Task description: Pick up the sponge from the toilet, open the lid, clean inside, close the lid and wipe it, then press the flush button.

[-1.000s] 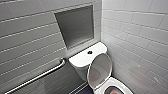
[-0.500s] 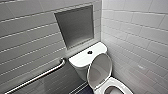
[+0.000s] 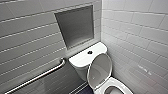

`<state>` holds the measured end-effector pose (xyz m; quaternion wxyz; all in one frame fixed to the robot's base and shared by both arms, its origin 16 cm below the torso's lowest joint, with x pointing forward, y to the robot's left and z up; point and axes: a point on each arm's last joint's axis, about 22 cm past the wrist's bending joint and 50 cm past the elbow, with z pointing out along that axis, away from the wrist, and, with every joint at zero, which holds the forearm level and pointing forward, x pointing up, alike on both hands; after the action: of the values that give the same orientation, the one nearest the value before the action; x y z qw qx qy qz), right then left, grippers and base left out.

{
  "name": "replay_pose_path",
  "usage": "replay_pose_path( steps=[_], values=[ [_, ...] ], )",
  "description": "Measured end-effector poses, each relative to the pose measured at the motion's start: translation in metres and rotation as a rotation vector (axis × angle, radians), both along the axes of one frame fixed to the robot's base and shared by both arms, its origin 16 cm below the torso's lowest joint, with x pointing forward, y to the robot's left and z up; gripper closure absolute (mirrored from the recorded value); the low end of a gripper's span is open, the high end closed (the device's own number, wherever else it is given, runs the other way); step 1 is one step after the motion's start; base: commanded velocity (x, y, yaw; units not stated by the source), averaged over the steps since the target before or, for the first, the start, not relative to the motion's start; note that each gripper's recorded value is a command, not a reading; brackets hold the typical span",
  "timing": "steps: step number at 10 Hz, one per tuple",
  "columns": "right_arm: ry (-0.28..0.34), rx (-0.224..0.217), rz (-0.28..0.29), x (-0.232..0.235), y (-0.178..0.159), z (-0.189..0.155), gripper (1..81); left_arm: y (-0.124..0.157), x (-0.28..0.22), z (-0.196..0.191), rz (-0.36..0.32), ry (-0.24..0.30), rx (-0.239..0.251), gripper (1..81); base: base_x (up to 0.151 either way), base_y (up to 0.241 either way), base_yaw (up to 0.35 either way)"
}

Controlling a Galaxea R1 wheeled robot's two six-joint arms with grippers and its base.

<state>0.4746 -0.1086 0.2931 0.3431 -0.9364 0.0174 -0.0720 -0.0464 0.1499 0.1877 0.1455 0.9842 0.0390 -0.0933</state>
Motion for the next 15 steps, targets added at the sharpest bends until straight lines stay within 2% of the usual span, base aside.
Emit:
replay_pose_path(
  steps=[3,7,11,13,15],
  values=[
    [0.007,-0.025,0.020,-0.022,-0.027,0.005,81.1,-0.001,0.001,0.000,-0.003,-0.002,-0.002,1.0,0.000,0.000,0.000],
    [-0.009,-0.060,-0.025,-0.028,-0.060,0.034,81.1,-0.004,0.002,0.000,-0.002,-0.004,-0.006,1.0,0.000,0.000,0.000],
    [0.037,-0.115,-0.004,-0.078,-0.081,0.011,81.1,0.007,0.038,-0.007,0.012,-0.071,0.003,1.0,0.000,0.000,0.000],
    [0.027,-0.130,0.011,-0.096,-0.080,-0.002,81.1,0.008,0.037,-0.005,0.017,-0.076,-0.015,1.0,0.000,0.000,0.000],
    [0.058,-0.131,0.025,-0.121,-0.078,-0.006,81.1,0.009,0.042,0.004,0.024,-0.091,-0.047,1.0,0.000,0.000,0.000]
  ],
)
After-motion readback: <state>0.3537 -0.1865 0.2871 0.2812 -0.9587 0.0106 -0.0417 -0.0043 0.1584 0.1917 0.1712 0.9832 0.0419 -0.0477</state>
